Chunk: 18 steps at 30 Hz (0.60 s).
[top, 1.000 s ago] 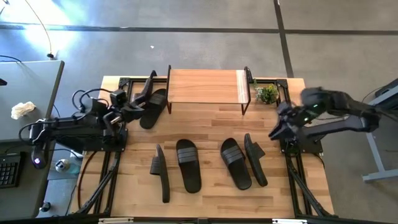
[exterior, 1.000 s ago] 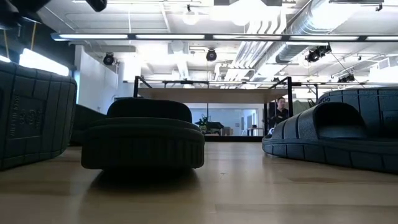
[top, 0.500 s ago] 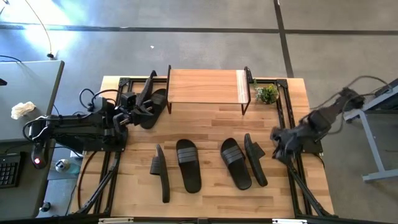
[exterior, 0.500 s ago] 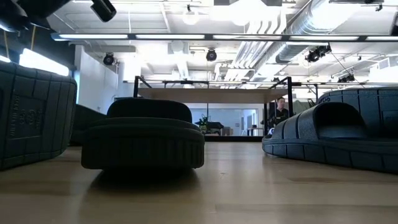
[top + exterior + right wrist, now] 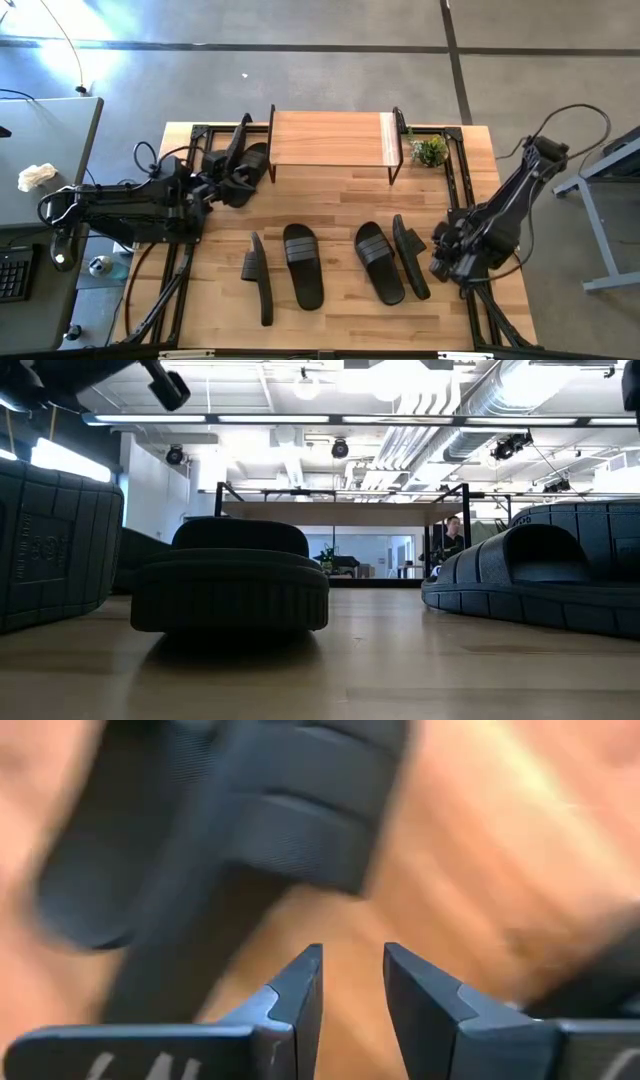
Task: Pick and place slides into the shelf
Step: Put the black slipper on the shelf
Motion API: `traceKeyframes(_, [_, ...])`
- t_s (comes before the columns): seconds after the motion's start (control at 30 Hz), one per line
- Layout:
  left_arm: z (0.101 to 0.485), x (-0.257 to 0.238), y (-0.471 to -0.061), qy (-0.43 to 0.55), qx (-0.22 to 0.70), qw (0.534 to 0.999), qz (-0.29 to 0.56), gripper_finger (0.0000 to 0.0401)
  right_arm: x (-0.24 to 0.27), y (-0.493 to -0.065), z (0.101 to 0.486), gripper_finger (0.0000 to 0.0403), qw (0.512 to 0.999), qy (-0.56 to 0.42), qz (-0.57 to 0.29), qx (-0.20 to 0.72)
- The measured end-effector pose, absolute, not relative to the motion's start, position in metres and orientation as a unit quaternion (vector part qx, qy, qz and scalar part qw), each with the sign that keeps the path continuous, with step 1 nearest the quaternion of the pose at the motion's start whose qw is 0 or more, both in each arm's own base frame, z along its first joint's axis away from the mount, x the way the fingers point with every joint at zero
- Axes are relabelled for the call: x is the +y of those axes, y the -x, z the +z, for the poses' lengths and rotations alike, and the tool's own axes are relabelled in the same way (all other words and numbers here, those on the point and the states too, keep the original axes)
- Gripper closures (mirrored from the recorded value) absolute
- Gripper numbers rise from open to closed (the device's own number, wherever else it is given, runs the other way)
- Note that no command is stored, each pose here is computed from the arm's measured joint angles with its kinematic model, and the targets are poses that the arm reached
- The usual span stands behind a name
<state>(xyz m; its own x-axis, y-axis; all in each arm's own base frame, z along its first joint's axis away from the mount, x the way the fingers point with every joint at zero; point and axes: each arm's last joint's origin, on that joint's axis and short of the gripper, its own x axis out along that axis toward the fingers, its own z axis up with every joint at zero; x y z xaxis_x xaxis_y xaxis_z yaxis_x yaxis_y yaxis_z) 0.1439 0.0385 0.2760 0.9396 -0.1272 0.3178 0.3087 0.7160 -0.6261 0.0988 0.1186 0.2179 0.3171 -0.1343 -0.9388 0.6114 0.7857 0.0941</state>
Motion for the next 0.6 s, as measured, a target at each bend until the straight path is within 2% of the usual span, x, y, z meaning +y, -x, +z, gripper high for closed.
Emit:
traceKeyframes(0.13, [0.272, 0.039, -0.145, 0.368, -0.109, 0.917, -0.109, 0.0400, 0.121, -0.102, 0.208, 0.0304, 0.786, -0.179, -0.285, 0.518])
traceKeyframes(0.43, [0.269, 0.039, -0.146, 0.374, -0.095, 0.917, -0.104, 0.0400, 0.139, -0.114, 0.198, 0.0304, 0.799, -0.164, -0.224, 0.533])
traceKeyframes(0.6, [0.269, 0.039, -0.146, 0.374, -0.095, 0.917, -0.104, 0.0400, 0.137, -0.113, 0.198, 0.0304, 0.808, -0.155, -0.243, 0.514])
